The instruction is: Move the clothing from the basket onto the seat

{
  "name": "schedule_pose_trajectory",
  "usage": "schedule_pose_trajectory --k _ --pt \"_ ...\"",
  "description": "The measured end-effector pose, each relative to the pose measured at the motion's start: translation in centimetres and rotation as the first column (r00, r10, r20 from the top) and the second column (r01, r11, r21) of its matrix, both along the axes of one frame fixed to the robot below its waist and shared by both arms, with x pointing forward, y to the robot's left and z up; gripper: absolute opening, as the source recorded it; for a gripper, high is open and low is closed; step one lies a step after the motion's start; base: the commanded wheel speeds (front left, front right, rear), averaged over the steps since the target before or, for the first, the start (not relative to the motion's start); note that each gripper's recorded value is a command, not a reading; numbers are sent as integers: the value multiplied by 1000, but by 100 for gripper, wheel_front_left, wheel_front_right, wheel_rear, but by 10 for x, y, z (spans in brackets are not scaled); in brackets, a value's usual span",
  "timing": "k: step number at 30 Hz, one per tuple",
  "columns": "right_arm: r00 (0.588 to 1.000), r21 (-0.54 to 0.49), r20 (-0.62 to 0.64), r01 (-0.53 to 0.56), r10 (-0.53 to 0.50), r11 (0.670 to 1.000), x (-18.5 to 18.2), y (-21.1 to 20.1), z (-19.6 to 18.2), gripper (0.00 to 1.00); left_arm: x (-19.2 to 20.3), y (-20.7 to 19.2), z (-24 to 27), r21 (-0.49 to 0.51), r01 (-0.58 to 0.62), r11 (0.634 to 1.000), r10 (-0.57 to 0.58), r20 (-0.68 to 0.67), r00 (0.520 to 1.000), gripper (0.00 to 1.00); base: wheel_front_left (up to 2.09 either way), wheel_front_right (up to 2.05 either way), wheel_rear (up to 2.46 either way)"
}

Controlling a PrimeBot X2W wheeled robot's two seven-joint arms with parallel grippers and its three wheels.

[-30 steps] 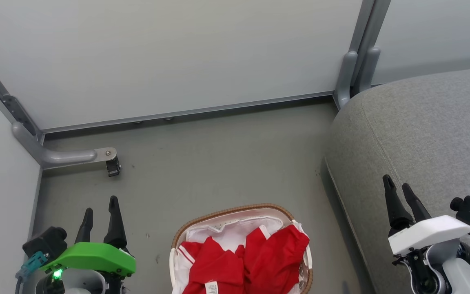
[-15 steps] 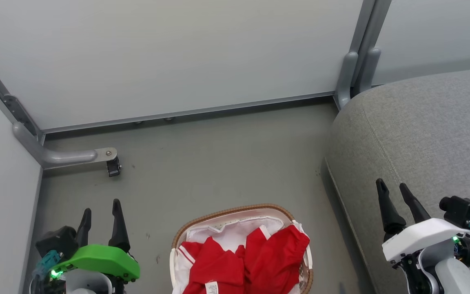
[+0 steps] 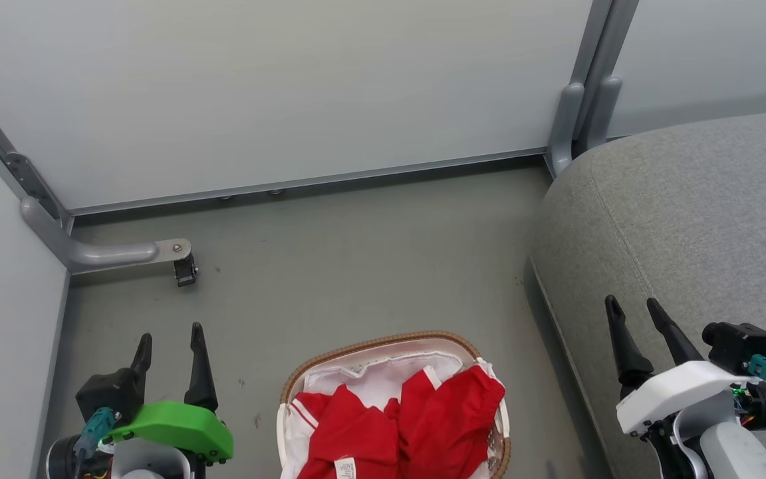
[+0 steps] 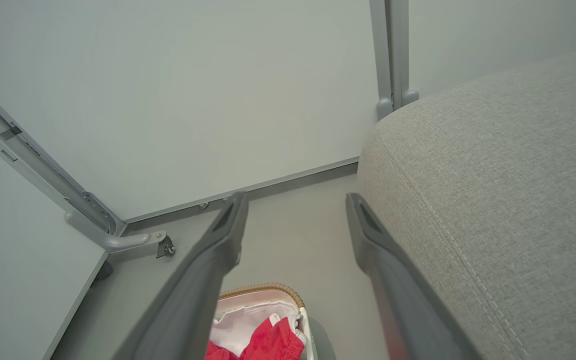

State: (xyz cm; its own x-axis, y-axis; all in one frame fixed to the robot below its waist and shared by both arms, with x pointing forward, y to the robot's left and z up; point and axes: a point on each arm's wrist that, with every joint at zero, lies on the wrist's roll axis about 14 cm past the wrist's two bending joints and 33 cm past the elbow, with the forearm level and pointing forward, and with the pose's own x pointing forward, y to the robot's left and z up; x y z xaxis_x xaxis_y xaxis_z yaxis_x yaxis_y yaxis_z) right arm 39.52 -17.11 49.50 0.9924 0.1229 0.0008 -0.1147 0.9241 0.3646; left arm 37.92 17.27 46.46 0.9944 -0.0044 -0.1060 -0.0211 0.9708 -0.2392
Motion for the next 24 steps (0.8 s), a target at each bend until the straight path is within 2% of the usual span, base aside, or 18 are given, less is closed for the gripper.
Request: schedule_pose_trajectory --k 16,24 --pt "1000 -102 15 -22 24 995 0 3 -4 100 2 -8 5 85 50 995 -53 43 998 100 0 0 0" --pt "999 -148 15 -35 38 988 9 3 -8 100 3 -25 -15 92 121 988 -121 -7 993 100 0 0 0"
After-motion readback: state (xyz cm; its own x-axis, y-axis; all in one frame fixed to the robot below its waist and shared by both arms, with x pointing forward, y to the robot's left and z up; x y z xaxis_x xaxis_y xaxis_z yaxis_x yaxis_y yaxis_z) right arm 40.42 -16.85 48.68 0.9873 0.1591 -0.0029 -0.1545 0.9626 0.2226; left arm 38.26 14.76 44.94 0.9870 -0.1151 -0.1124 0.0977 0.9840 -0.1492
